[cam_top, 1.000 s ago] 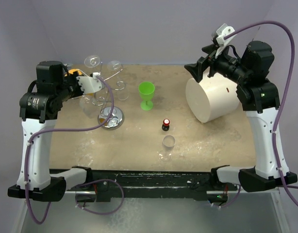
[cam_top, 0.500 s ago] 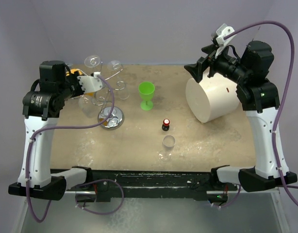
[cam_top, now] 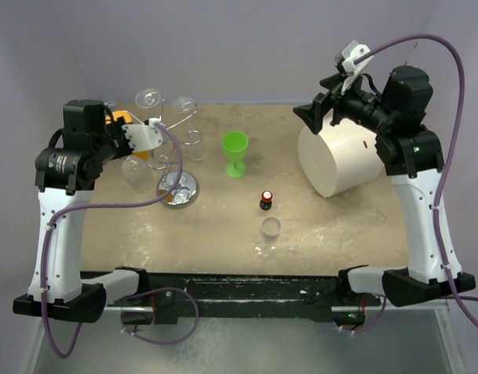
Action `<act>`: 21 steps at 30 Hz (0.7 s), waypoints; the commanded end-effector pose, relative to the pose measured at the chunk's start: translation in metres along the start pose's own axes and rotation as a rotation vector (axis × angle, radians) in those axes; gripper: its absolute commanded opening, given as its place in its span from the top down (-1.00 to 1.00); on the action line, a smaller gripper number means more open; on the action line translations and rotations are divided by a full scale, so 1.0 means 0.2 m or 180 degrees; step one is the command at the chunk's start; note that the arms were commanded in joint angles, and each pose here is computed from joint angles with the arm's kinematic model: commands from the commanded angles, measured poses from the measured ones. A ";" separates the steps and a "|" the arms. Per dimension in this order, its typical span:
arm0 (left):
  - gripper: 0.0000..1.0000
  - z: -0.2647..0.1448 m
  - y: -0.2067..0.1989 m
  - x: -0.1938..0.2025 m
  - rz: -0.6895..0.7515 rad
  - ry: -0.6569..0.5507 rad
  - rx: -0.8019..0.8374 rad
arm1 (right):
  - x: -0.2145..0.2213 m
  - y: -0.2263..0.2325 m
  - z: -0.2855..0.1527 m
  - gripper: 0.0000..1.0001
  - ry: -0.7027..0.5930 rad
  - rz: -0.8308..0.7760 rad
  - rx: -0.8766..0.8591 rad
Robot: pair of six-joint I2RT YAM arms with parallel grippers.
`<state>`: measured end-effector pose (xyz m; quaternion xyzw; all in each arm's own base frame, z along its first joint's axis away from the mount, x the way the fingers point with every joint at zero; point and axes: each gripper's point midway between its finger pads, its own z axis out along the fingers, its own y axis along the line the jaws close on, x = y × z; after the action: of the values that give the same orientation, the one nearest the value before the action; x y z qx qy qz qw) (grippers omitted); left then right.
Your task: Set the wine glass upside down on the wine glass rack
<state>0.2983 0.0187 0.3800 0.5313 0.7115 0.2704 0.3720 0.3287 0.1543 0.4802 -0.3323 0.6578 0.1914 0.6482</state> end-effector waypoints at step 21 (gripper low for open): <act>1.00 -0.16 0.00 0.01 -0.0034 -0.0036 -0.0044 | -0.06 -0.01 -0.01 -0.94 -0.0162 -0.0073 -0.0009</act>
<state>0.2772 0.0243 0.3740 0.5383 0.7249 0.2617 0.3409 0.3293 0.1538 0.4781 -0.3317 0.6598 0.1914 0.6466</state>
